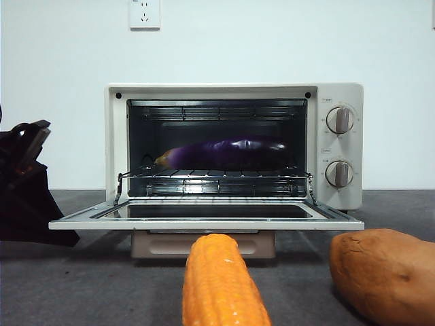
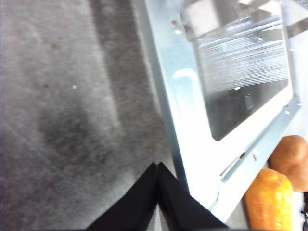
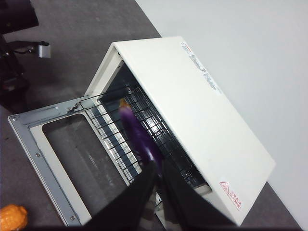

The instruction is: Take the eggplant from the table,put the eggplant in the oven

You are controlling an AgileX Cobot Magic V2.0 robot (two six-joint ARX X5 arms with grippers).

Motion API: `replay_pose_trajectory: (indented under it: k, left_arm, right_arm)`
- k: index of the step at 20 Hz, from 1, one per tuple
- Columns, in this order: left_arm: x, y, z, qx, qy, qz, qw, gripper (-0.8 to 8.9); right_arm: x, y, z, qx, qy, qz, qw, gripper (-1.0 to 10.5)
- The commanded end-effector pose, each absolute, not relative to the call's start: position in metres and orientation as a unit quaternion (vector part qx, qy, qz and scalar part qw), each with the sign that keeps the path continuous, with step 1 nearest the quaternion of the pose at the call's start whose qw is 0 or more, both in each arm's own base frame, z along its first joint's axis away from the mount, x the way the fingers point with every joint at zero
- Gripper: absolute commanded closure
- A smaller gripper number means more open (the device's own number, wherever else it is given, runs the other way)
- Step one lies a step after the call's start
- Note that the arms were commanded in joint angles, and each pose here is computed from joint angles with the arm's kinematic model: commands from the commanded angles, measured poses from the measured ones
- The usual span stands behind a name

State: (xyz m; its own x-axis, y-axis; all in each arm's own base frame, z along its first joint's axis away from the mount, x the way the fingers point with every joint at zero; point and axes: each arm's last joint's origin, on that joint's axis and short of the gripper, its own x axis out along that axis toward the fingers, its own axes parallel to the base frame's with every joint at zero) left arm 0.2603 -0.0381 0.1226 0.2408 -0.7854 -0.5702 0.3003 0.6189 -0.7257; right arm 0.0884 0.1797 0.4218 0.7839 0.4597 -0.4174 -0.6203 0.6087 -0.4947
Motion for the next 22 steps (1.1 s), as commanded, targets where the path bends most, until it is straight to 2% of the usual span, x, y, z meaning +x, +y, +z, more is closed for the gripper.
replay_pose_trajectory:
  k: [1,13,22]
  left_arm:
    - [0.263,-0.038,0.121,-0.260,0.491,-0.393,0.733,8.08]
    - [0.280,-0.037,0.141,-0.275,0.454,-0.431,0.729,8.08]
    - [0.319,-0.020,0.191,-0.301,0.395,-0.441,0.748,8.08]
  right_arm:
    - [0.086,0.181,0.426,-0.308,0.122,0.309,0.892,9.4]
    - [0.084,0.181,0.423,-0.291,0.145,0.335,0.884,9.4]
    - [0.081,0.179,0.416,-0.271,0.193,0.373,0.866,9.4]
